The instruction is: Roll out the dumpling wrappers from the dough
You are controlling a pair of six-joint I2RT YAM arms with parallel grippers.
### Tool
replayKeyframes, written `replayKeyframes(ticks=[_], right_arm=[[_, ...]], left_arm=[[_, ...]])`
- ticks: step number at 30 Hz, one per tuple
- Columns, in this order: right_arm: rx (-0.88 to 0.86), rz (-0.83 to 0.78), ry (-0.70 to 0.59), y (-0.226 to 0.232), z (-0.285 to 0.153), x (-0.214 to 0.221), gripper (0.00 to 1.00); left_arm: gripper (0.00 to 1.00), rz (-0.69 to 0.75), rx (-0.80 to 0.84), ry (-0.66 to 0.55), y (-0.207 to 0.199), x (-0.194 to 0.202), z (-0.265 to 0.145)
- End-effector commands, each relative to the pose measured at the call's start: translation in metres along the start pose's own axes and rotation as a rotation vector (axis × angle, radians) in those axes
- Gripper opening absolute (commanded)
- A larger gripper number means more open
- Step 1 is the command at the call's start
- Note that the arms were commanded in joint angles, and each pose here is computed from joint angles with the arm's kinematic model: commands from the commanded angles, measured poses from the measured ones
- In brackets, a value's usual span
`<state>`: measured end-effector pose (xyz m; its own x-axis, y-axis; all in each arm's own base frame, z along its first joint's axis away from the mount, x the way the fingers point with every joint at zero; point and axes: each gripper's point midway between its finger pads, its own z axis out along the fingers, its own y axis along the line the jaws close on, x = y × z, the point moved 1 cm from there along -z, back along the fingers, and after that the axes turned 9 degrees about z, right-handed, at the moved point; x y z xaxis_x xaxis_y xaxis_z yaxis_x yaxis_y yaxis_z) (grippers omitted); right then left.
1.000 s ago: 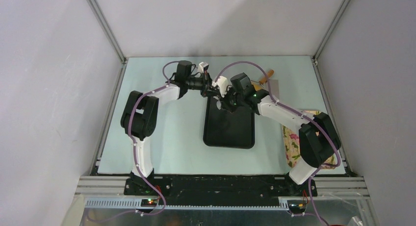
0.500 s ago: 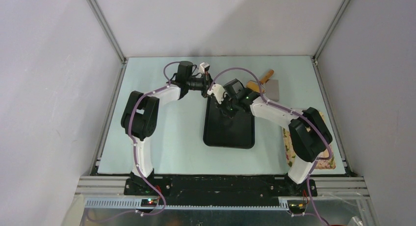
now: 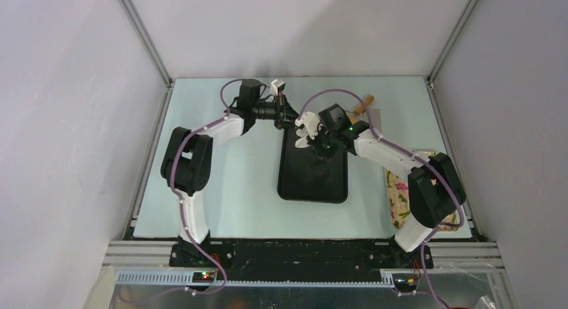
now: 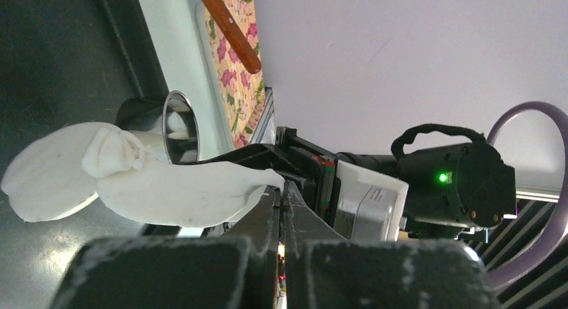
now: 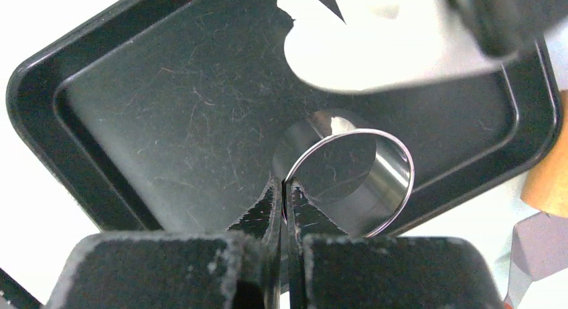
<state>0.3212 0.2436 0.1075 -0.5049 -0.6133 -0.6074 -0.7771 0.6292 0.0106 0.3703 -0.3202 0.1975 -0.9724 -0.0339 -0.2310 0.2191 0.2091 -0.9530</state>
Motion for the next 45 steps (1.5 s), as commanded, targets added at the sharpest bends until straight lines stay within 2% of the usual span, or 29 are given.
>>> replayKeyframes(ticks=[1,6,16,28,34,40,45], right_arm=[[-0.037,0.029,-0.075,-0.001,-0.027,-0.012,0.0],[-0.101,0.107,-0.211,-0.008,-0.041,-0.039,0.0],[-0.275,0.226,-0.309,-0.011,-0.044,-0.058,0.0],[-0.398,0.325,-0.15,0.005,-0.002,-0.028,0.0],[-0.397,0.308,-0.136,0.01,0.004,-0.026,0.0],[-0.333,0.254,-0.131,0.002,-0.019,-0.022,0.0],[-0.304,0.243,-0.193,-0.004,-0.048,-0.033,0.0]], left_arm=[[0.0,0.088,0.06,-0.011,-0.036,-0.003,-0.011],[0.0,0.094,0.06,-0.016,-0.038,-0.002,-0.011],[0.0,0.101,0.065,-0.016,-0.041,-0.002,-0.011],[0.0,0.107,0.075,-0.017,-0.045,-0.002,-0.01],[0.0,0.106,0.078,-0.016,-0.045,-0.002,-0.01],[0.0,0.122,0.084,-0.018,-0.05,-0.002,-0.012],[0.0,0.11,0.086,-0.013,-0.047,-0.002,-0.01]])
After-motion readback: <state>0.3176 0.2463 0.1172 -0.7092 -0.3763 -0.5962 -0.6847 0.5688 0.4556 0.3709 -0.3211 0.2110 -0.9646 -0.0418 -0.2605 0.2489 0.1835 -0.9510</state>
